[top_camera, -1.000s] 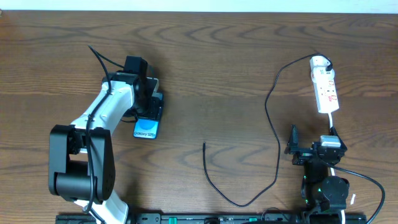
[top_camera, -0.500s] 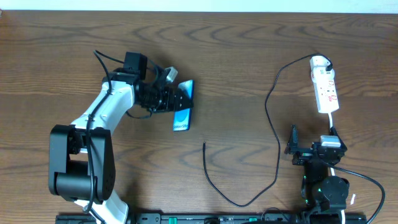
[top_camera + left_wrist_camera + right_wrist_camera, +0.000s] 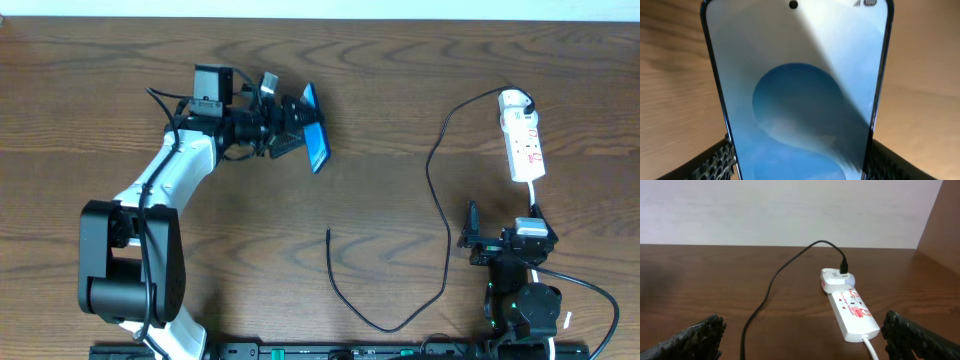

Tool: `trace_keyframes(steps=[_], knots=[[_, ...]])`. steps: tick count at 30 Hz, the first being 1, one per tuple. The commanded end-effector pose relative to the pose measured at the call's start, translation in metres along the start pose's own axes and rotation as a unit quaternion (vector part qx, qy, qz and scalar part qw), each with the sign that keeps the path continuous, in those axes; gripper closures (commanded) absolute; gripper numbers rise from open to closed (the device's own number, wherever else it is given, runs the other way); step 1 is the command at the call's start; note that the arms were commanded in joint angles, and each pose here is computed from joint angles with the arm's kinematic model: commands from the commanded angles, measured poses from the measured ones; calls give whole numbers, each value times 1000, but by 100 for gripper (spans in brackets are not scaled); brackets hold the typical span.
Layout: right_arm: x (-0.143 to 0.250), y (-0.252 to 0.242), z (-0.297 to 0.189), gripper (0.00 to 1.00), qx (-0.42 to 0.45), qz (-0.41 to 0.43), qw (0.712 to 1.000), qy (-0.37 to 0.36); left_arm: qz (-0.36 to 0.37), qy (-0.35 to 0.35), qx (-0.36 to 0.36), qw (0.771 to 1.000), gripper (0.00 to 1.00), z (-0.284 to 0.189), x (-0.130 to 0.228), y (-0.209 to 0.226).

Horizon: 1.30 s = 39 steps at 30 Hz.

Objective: Plug charger to phone and switch on socket

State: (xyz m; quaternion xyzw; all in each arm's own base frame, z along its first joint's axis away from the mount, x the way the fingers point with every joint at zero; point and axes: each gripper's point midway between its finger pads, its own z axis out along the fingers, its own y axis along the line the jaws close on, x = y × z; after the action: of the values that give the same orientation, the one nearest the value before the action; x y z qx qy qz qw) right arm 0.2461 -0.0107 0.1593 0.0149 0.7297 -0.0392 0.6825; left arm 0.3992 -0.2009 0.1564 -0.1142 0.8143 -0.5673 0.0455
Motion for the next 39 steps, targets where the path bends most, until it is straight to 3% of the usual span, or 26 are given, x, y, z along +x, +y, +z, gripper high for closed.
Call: trace_keyframes(steps=[1,17,28,39], knots=[[0,-3,0,1,7,7,1000,-1,-78,32,57,995,93,-7,4,-40],[0,-3,0,1,7,7,1000,-1,-298,91,84,946,93,-13,10,-66],[0,-3,0,1,7,7,1000,-1,-343,104,81,930,93,-15,12,-67],[0,-3,0,1,7,7,1000,-1,-348,105,81,928,93,-15,12,-67]])
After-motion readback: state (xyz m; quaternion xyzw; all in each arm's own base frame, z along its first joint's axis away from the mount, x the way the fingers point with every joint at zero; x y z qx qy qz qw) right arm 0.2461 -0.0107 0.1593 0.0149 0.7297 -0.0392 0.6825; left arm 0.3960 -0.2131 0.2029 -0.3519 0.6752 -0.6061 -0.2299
